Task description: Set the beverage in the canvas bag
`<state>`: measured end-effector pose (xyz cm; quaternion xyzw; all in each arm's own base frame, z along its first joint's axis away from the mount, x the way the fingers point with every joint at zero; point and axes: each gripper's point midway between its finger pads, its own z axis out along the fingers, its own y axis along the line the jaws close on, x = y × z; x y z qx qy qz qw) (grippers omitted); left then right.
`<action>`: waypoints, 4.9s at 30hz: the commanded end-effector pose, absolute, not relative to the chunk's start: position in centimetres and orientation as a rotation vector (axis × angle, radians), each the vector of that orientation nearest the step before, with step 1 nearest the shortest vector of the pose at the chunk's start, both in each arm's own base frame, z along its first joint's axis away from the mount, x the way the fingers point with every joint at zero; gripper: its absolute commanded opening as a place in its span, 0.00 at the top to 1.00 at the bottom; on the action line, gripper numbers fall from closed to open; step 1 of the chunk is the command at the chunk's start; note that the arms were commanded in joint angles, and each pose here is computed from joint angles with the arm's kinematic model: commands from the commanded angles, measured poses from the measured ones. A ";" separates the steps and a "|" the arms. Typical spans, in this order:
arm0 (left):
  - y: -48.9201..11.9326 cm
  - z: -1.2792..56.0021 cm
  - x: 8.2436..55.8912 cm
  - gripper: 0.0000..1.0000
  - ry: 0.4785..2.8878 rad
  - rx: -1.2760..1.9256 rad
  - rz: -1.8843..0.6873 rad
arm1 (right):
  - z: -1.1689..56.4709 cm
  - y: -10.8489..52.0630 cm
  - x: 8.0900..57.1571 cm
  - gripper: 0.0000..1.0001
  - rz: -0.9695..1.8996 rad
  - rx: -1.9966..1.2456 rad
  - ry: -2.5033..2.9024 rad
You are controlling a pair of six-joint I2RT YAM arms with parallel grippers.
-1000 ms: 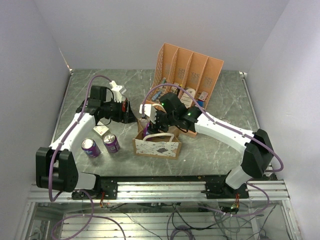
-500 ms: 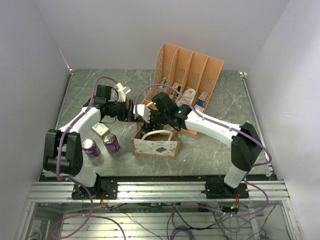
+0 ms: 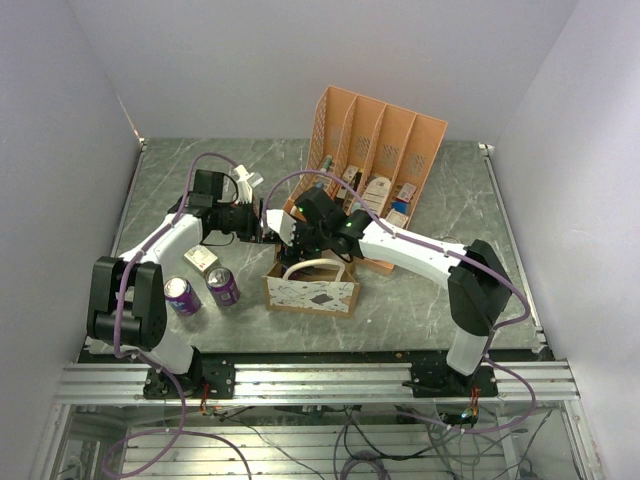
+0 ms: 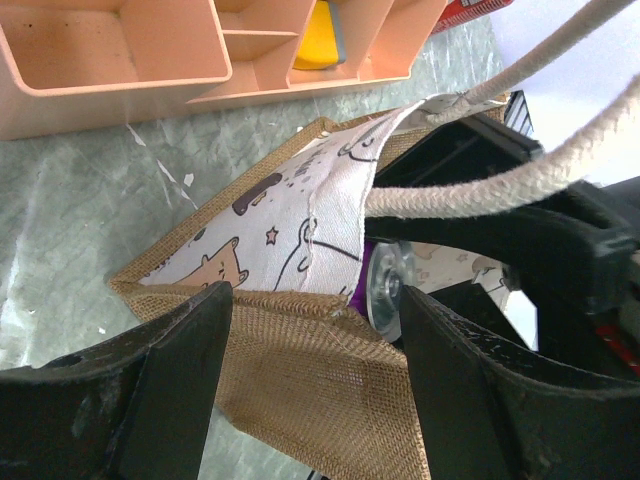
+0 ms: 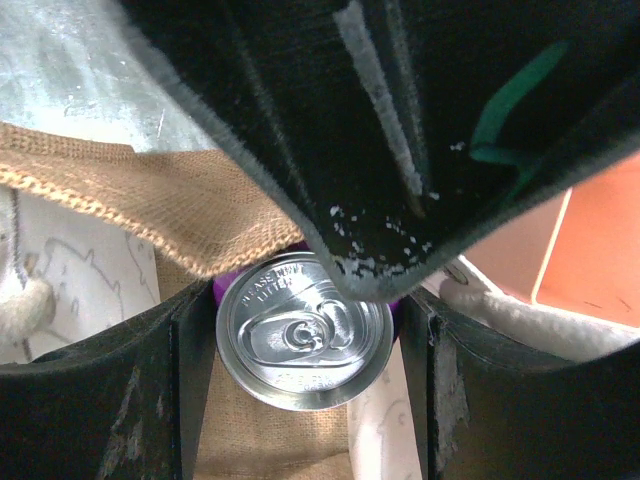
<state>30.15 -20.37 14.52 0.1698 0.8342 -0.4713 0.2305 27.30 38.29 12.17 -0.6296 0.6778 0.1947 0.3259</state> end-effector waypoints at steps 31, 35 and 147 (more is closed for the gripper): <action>-19.8 14.9 30.3 0.09 2.278 0.492 -1.170 | 14.3 41.1 28.6 0.37 0.548 -1.461 1.743; -19.6 15.3 30.3 0.09 2.271 0.500 -1.146 | 14.8 41.1 28.6 0.33 0.544 -1.465 1.735; -12.5 28.3 24.8 0.93 1.816 1.318 -0.372 | 23.9 31.6 18.4 0.55 0.986 -1.725 1.366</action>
